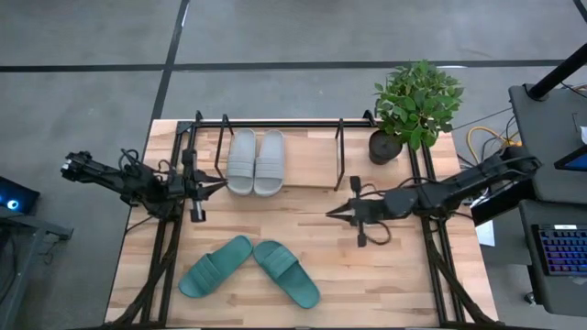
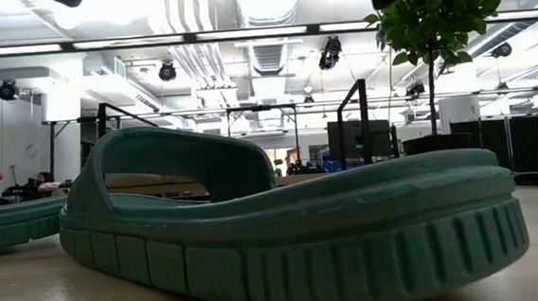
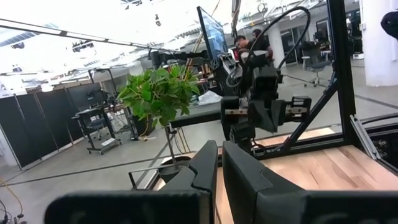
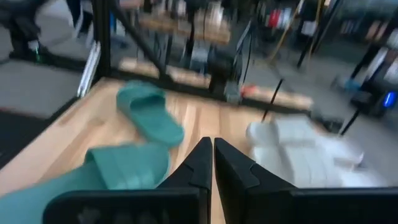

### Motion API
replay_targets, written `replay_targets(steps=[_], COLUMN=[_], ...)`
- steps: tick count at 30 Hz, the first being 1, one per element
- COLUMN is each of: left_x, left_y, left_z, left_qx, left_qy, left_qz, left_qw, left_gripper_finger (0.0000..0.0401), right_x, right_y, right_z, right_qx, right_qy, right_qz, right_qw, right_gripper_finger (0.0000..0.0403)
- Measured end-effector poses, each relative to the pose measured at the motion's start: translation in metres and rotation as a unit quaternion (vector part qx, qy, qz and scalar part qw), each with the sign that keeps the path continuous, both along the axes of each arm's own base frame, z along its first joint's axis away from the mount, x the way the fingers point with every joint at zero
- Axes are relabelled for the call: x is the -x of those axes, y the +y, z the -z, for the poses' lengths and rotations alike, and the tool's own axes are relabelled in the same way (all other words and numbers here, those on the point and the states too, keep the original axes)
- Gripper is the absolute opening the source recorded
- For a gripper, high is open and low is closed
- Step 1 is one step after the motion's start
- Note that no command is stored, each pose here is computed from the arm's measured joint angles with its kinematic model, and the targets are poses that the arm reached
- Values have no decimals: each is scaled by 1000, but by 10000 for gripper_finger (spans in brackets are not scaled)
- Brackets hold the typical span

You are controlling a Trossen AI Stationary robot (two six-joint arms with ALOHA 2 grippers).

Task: Pick and place slides into the shelf
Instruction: Put the right green slide on the shelf

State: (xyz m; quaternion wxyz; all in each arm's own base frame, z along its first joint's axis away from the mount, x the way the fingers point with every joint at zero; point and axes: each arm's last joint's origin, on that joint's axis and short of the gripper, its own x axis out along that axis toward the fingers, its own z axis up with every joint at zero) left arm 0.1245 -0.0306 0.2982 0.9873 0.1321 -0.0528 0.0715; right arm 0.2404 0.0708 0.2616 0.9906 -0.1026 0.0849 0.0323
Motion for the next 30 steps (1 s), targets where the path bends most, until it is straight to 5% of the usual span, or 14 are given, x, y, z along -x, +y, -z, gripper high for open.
replay_targets(steps=[9, 20, 30], left_x=[-7, -30, -39], left_y=[-3, -11, -16], left_z=[5, 15, 13], left_qx=[-8, -46, -92], left_qy=[20, 52, 29], left_qz=[1, 0, 25], left_qw=[1000, 998, 995], left_gripper_finger=[10, 10, 44], right_x=[16, 12, 11], right_y=[-8, -7, -9], right_z=[2, -17, -17], right_qx=[99, 146, 168], right_qy=[-155, -180, -169], right_qz=[2, 7, 33], right_qw=[983, 973, 971], right_gripper_finger=[9, 13, 89])
